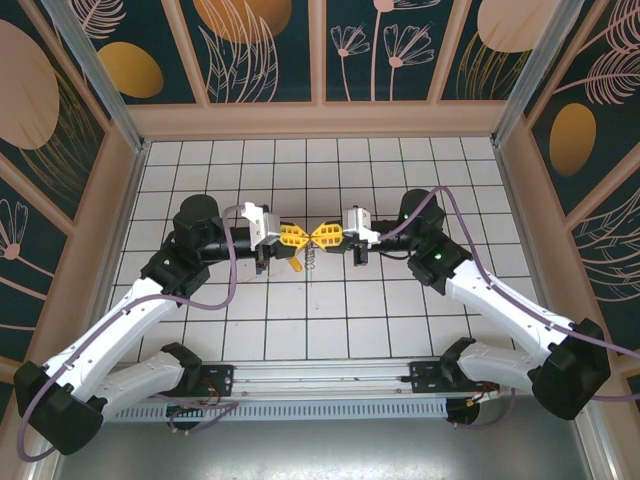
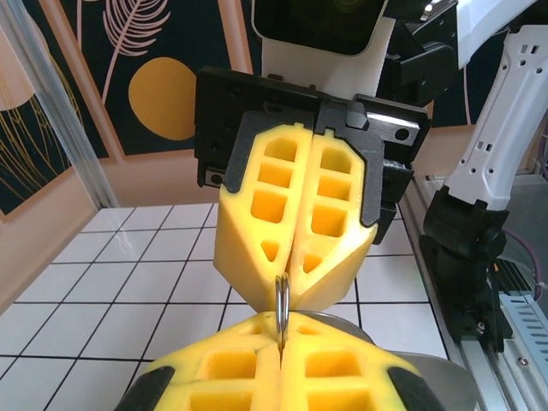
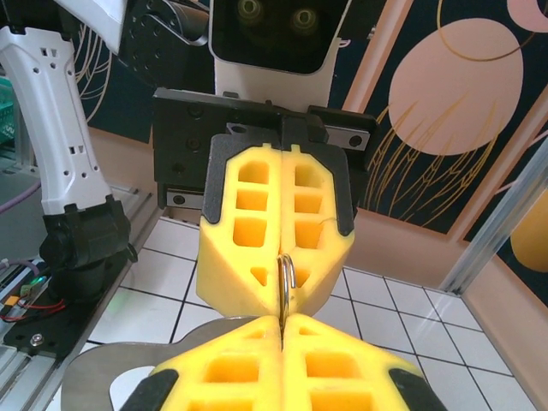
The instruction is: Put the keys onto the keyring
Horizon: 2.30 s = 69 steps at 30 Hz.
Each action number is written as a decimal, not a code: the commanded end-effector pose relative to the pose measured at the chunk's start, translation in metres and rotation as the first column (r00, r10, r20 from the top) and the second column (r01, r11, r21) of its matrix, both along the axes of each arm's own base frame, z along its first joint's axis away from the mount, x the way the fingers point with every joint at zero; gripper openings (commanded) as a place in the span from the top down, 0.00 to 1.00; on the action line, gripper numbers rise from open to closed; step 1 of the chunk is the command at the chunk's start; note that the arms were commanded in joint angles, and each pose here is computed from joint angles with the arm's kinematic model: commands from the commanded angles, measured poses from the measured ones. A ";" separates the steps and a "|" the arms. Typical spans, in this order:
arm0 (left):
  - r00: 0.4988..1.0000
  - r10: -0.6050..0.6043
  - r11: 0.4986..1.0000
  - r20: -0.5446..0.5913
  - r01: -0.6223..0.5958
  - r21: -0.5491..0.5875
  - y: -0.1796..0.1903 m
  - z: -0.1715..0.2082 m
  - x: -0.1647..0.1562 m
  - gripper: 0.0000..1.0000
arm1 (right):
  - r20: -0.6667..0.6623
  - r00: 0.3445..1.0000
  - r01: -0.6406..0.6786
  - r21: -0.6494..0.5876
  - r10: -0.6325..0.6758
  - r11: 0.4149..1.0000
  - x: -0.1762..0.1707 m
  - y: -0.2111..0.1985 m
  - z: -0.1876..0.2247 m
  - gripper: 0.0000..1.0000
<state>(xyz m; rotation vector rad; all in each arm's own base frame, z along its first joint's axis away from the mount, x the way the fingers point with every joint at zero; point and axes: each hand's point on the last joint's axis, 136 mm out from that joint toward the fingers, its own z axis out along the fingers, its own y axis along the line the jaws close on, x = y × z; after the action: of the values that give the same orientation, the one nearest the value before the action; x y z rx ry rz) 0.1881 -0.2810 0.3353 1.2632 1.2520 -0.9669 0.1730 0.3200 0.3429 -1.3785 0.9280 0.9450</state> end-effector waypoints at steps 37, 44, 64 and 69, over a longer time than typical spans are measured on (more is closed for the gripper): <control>0.982 0.188 0.960 0.027 -0.190 0.204 0.001 -0.025 0.041 0.67 | 0.017 0.936 0.342 -0.294 -0.352 0.893 0.066 0.012 -0.018 1.00; 0.972 0.237 0.949 0.005 -0.232 0.214 -0.001 -0.032 0.050 0.67 | 0.012 0.934 0.346 -0.277 -0.357 0.896 0.065 0.011 -0.016 1.00; 0.888 0.450 0.866 -0.093 -0.409 0.287 0.016 -0.077 0.077 0.63 | -0.204 0.828 0.473 -0.246 -0.523 0.846 0.102 -0.038 -0.029 0.75; 0.864 0.471 0.858 -0.178 -0.401 0.320 0.011 -0.100 0.083 0.57 | -0.412 0.650 0.569 -0.295 -0.639 0.768 0.143 -0.083 -0.060 0.56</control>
<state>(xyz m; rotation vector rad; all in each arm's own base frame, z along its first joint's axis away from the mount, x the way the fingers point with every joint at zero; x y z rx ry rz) 0.2652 -0.2649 0.2395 1.0624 1.7985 -0.6078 0.3030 0.2511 0.2846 -0.9777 1.6811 0.6203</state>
